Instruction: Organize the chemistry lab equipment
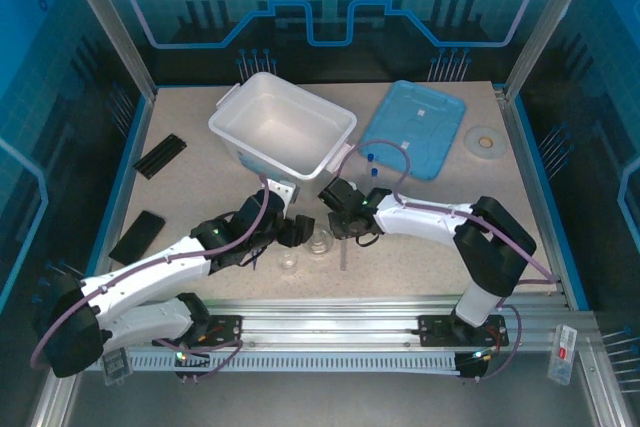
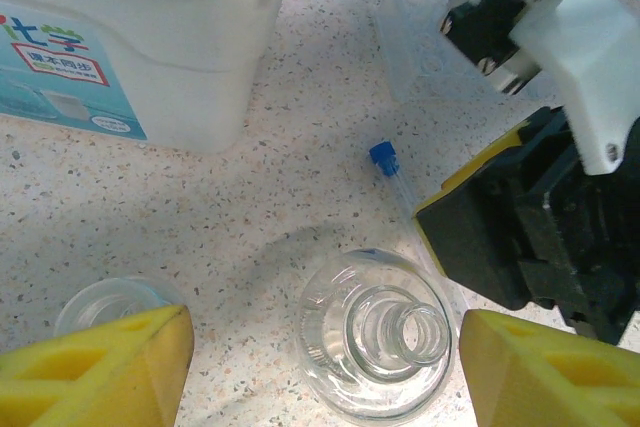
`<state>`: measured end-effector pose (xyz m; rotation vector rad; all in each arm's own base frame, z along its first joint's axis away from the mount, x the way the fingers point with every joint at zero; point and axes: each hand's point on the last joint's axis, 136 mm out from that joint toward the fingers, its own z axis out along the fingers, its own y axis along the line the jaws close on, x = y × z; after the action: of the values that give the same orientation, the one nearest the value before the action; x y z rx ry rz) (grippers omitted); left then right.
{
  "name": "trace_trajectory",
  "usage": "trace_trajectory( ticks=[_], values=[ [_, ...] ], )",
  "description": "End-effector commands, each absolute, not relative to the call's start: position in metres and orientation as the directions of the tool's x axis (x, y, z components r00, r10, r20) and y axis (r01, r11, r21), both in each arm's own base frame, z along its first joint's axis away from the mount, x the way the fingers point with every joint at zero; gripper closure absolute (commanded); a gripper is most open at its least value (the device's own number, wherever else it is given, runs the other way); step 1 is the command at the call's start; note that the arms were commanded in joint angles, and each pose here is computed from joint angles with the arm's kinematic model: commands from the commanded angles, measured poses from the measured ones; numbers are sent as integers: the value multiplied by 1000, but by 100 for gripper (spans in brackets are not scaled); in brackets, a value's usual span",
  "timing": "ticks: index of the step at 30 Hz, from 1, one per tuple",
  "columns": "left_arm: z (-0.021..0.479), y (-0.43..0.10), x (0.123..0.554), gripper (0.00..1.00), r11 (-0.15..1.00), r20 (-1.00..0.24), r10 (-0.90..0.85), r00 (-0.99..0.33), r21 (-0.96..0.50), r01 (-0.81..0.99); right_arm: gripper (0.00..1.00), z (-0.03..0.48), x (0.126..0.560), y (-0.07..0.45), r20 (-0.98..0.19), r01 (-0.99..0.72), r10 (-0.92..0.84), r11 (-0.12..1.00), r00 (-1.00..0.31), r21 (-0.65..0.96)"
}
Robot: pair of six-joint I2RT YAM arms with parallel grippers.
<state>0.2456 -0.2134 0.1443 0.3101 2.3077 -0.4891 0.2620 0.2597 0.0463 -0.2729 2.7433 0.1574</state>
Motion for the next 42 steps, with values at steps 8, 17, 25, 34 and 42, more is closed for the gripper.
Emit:
trace_trajectory(
  ticks=[8, 17, 25, 34, 42],
  values=[
    [146, -212, 244, 28, 894, -717, 63, -694, -269, 358, 69, 28, 270, 263, -351, -168, -126, 981, -928, 92],
    [146, -213, 245, 28, 893, -717, 63, -694, -270, 361, 70, 14, 269, 259, -324, -168, -141, 984, -935, 54],
    [147, -217, 247, 28, 887, -717, 66, -694, -276, 369, 76, 5, 267, 252, -306, -162, -146, 987, -941, 25],
    [150, -222, 247, 28, 878, -718, 68, -693, -287, 384, 80, 36, 270, 241, -367, -150, -123, 988, -922, 44],
    [164, -241, 240, 28, 810, -724, 39, -689, -380, 446, 79, 115, 271, 233, -513, -175, -83, 976, -855, 134]
  ],
)
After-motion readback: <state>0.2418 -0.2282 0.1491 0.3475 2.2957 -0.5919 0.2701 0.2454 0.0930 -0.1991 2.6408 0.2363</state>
